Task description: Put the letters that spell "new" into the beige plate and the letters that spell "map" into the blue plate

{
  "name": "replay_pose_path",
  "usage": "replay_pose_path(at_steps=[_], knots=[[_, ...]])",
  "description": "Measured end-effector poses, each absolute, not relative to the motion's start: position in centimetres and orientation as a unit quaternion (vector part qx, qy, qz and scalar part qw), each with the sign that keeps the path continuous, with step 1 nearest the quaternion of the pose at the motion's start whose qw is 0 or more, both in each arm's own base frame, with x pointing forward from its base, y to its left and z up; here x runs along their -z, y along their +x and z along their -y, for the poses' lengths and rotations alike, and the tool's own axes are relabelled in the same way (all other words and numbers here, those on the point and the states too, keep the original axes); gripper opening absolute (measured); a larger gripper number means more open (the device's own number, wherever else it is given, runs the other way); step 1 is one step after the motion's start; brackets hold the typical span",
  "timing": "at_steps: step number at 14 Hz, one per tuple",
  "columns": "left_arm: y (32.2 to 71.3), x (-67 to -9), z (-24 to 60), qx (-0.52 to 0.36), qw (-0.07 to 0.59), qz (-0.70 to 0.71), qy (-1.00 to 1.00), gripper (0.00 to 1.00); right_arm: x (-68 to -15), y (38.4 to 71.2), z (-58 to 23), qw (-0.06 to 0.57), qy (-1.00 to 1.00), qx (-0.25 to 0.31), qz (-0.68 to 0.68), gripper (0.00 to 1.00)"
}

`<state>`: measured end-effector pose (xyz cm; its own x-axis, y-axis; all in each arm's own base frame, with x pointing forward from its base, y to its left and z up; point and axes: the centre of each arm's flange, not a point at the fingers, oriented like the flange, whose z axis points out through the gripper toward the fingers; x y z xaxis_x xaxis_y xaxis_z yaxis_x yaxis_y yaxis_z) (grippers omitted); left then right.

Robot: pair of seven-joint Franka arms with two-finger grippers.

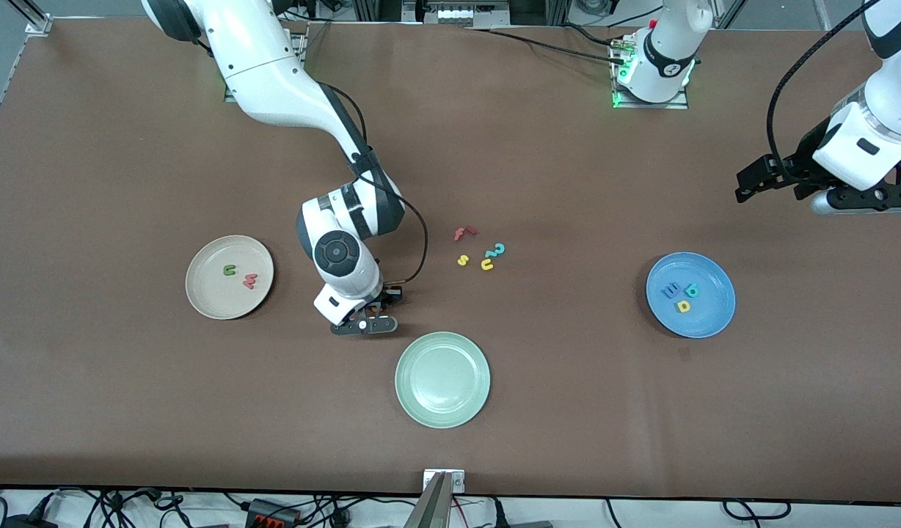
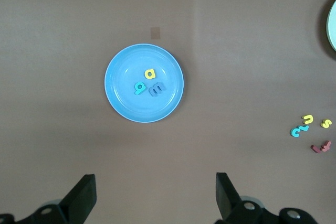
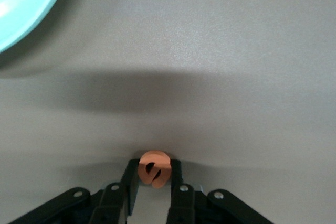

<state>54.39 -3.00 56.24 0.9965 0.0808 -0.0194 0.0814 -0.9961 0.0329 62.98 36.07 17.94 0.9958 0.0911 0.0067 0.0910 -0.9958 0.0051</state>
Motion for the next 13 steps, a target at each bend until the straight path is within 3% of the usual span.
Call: replay_pose_path(at_steps=[3,5,9,13], knots=[[54.3,-56.3,3.6,0.008,0.01,-0.032,0.999,1.0,-18.1,63.4,-35.1,0.01,0.999,0.003,-0.045,0.28],[54.3,-56.4,3.9,0.007,0.007,-0.027,1.0,1.0,-19.2,63.8,-33.1,0.027,0.998,0.036,-0.047,0.28],[54.3,-56.4,3.9,0.007,0.006,0.015,1.0,1.0,-23.3,65.0,-23.8,0.05,0.992,0.09,-0.069,0.28],[54.2,-56.3,3.7,0.014,0.005,0.022,1.0,1.0,-23.4,63.3,-13.5,0.027,0.987,0.135,-0.085,0.28]])
